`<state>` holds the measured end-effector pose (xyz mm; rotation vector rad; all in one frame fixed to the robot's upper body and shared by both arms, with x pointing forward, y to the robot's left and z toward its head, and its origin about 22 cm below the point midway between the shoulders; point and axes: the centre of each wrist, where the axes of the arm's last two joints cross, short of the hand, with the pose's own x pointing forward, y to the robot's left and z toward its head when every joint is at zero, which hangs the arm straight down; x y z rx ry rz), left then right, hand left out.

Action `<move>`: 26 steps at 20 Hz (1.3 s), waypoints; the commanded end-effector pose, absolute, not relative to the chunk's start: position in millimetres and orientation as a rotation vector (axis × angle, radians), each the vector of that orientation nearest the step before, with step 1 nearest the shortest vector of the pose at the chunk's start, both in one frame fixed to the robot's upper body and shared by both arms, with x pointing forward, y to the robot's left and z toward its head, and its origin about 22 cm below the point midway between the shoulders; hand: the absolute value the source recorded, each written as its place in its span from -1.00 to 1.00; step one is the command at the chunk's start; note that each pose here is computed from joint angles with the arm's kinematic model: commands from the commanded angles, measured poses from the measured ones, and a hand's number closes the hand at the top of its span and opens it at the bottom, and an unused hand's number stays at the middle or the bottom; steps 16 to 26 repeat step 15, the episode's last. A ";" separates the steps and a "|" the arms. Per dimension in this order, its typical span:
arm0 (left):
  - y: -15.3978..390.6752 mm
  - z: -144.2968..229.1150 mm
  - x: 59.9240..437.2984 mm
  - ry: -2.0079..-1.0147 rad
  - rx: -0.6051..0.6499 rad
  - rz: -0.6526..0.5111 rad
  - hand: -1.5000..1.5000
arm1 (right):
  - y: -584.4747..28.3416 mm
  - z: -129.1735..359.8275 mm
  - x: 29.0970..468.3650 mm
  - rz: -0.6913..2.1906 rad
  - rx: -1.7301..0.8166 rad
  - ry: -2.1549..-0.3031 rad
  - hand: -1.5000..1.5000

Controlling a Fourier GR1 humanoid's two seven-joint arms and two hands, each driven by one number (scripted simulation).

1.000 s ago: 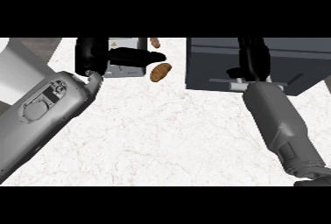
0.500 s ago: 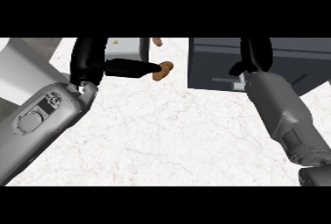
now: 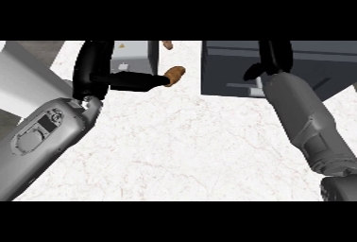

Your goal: Pick up the can, place it into the drawer and close the drawer

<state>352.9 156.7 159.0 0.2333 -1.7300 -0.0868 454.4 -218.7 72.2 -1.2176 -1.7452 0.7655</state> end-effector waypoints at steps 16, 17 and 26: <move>172.1 128.0 331.5 -1.728 0.254 -0.041 -1.00 | -177.2 114.1 469.8 0.186 -0.633 -1.952 -1.00; 172.1 128.0 331.5 -1.728 0.254 -0.041 -1.00 | -177.2 114.1 469.8 0.186 -0.633 -1.952 -1.00; 172.1 128.0 331.5 -1.728 0.254 -0.041 -1.00 | -177.2 114.1 469.8 0.186 -0.633 -1.952 -1.00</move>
